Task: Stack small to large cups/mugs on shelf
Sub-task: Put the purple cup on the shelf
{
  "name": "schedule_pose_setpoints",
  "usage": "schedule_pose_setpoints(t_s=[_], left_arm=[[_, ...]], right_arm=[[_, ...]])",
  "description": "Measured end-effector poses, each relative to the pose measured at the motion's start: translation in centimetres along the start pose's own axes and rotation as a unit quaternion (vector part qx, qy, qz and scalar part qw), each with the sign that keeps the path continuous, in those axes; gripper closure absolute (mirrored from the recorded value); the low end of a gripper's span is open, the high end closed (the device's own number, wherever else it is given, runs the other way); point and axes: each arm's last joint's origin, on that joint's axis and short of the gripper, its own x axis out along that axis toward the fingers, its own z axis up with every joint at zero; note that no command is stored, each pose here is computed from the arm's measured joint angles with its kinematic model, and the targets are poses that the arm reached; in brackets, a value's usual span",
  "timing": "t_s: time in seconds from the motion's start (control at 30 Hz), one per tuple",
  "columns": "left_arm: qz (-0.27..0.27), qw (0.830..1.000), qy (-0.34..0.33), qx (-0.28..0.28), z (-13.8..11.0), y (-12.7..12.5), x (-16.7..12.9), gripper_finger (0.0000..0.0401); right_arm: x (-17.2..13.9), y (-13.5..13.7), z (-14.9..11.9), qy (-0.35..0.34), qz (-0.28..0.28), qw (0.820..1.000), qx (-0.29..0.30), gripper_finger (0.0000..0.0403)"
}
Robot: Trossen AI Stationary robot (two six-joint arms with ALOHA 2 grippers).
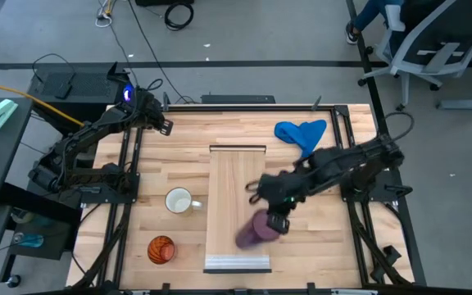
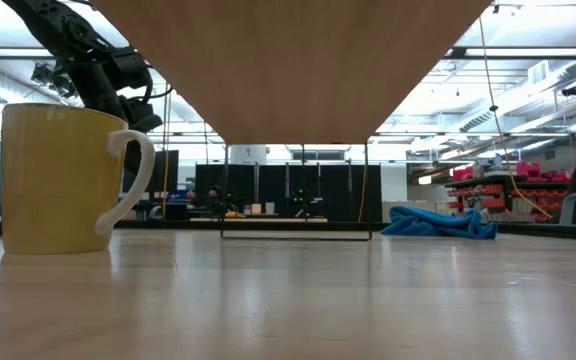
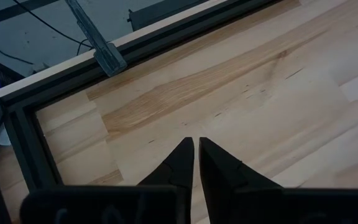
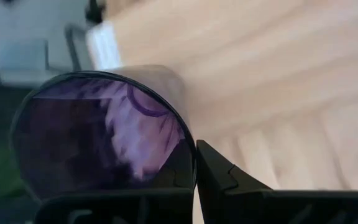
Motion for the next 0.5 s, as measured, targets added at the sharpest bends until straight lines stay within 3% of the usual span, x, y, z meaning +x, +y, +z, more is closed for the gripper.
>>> schedule_pose_setpoints(t_s=[0.1,0.3,0.37,0.5], left_arm=[[0.0,1.0,0.0,0.0,0.0,0.0,0.0,0.0371],[0.0,1.0,0.001,0.001,0.0,0.0,0.0,0.038],[0.0,1.0,0.001,0.001,0.0,0.0,0.0,0.038],[0.0,1.0,0.0,0.001,0.0,0.0,0.0,0.0374]], right_arm=[[-1.0,0.5,0.2,0.012,-0.013,1.0,0.002,0.0398],[-4.1,2.1,1.6,-0.067,0.005,0.998,-0.009,0.0398],[-3.9,2.4,1.8,-0.072,0.02,0.997,-0.014,0.0398],[-2.2,2.1,1.9,-0.028,-0.013,0.999,-0.011,0.0399]])
